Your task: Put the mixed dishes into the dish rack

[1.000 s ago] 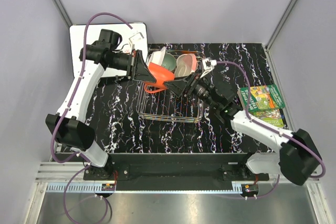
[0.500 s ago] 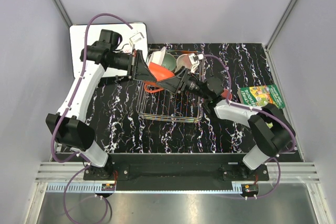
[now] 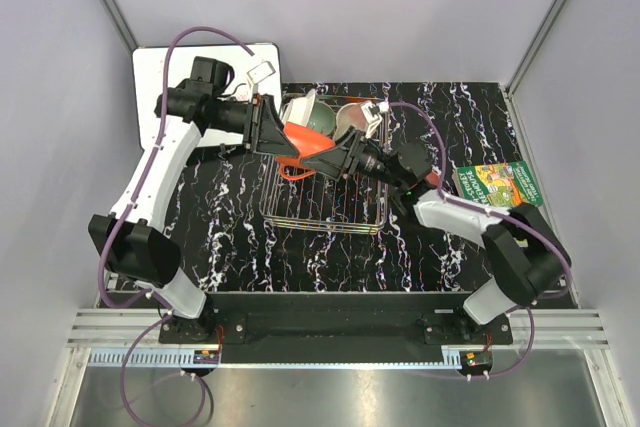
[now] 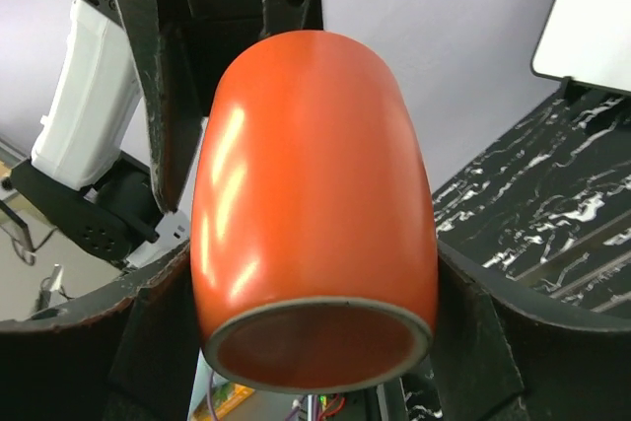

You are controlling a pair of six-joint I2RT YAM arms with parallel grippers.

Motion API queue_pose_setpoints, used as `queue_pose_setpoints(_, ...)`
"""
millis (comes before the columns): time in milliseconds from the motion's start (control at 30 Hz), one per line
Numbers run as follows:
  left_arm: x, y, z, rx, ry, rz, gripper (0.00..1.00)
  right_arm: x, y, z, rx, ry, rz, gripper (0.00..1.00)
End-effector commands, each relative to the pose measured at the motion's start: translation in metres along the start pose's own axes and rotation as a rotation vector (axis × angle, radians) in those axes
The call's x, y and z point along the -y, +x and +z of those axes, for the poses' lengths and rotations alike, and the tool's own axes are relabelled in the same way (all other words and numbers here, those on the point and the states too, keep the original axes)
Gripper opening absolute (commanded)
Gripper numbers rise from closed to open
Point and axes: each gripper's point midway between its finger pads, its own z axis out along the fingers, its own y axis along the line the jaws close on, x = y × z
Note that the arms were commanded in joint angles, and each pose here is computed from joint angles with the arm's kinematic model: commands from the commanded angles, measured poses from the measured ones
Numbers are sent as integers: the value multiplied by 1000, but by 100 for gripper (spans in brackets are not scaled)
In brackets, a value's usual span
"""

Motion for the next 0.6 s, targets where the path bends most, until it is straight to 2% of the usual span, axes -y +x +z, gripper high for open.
queue_pose_setpoints(0, 33, -18, -11, 57, 181, 31, 64, -44, -33, -10, 74, -9, -191, 0)
queue_pose_setpoints(67, 28, -19, -14, 63, 160, 24, 72, -35, -32, -12, 46, 68, -218, 0)
queue_pose_setpoints(100, 24, -20, -16, 67, 145, 25, 91, -39, -34, -15, 40, 86, -231, 0)
queue_pose_setpoints(133, 20, -22, -21, 78, 125, 21, 99, -26, -25, -18, -10, 159, -194, 0)
queue_pose_setpoints(167, 17, -24, -24, 84, 106, 23, 99, -25, -28, -18, -25, 185, -225, 0)
queue_pose_setpoints(233, 4, -28, -36, 109, 39, 28, 99, -3, -12, -30, -117, 321, -167, 0)
queue_pose_setpoints(333, -19, -30, -54, 138, -79, 29, 99, 10, -10, -38, -193, 446, -165, 0)
queue_pose_setpoints(433, -46, -19, -64, 133, -211, 26, 99, 28, -7, -47, -261, 578, -166, 0)
queue_pose_setpoints(567, -78, 9, -68, 83, -334, 29, 99, 52, -4, -44, -344, 715, -245, 0)
